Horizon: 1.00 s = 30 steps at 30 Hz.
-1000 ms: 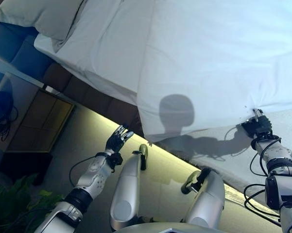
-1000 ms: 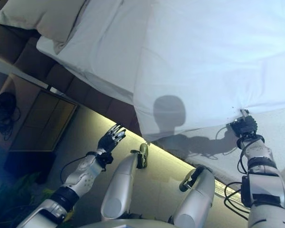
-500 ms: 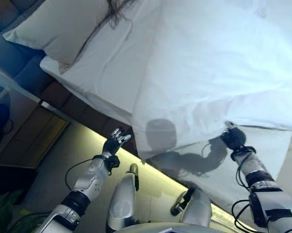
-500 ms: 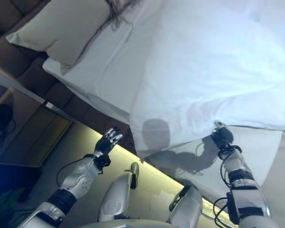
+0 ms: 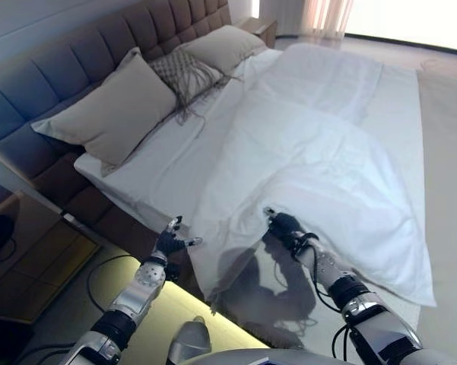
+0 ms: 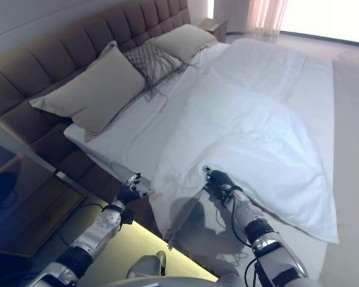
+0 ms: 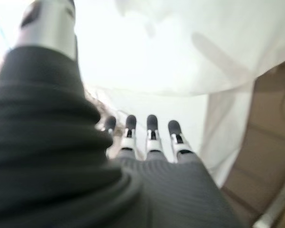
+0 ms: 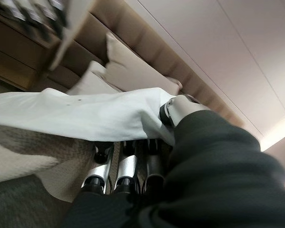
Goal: Make the bed neatly
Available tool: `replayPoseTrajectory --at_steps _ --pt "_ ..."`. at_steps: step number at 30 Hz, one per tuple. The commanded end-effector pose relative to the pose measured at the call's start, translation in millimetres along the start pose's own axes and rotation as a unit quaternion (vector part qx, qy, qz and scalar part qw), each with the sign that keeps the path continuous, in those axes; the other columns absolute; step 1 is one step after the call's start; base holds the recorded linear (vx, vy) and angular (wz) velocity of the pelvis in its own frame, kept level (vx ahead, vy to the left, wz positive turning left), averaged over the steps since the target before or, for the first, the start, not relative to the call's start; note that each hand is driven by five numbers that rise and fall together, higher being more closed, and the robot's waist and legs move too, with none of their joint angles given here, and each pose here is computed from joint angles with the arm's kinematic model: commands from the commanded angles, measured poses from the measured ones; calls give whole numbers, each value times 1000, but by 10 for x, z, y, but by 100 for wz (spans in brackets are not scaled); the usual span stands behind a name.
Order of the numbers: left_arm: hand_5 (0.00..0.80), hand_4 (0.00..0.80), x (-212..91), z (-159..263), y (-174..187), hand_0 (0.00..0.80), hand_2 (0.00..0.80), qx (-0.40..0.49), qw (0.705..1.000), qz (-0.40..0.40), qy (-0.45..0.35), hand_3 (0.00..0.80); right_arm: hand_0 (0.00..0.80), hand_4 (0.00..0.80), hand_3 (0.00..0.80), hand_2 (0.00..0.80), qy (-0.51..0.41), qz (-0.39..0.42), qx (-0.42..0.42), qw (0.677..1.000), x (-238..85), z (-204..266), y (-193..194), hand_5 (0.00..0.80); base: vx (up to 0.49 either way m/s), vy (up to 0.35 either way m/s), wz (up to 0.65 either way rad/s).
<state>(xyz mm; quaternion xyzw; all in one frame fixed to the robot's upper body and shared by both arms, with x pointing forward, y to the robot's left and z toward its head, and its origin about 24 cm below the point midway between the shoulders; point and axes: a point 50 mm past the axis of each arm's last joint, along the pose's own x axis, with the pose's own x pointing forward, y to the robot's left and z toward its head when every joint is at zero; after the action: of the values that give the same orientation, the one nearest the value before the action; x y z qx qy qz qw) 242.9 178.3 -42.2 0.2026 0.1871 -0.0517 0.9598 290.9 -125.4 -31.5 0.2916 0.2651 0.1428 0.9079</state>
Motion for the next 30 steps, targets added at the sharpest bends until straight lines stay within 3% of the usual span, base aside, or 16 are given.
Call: replayPoseTrajectory --at_steps 1,4,10,20,30 --pt "0 0 71 345 63 0 0 86 991 54 -82 0 800 800 800 800 -53 115 -8 992 168 330 632 800 73 -6 -1" --pt "0 0 76 288 89 0 0 150 983 88 -65 0 800 800 800 800 -50 125 18 991 186 279 750 800 66 -22 -2" --pt "0 0 93 461 -103 0 0 243 961 65 -114 0 800 800 800 800 -74 113 41 990 168 311 797 800 59 -101 1" --pt "0 0 136 757 -486 0 0 200 971 1 -127 0 800 800 800 800 -109 89 33 989 133 570 717 800 -73 -169 -3" --pt "0 0 155 958 -654 0 0 198 969 -9 -148 0 800 800 800 800 -89 73 16 993 198 627 755 800 -50 -70 -5"
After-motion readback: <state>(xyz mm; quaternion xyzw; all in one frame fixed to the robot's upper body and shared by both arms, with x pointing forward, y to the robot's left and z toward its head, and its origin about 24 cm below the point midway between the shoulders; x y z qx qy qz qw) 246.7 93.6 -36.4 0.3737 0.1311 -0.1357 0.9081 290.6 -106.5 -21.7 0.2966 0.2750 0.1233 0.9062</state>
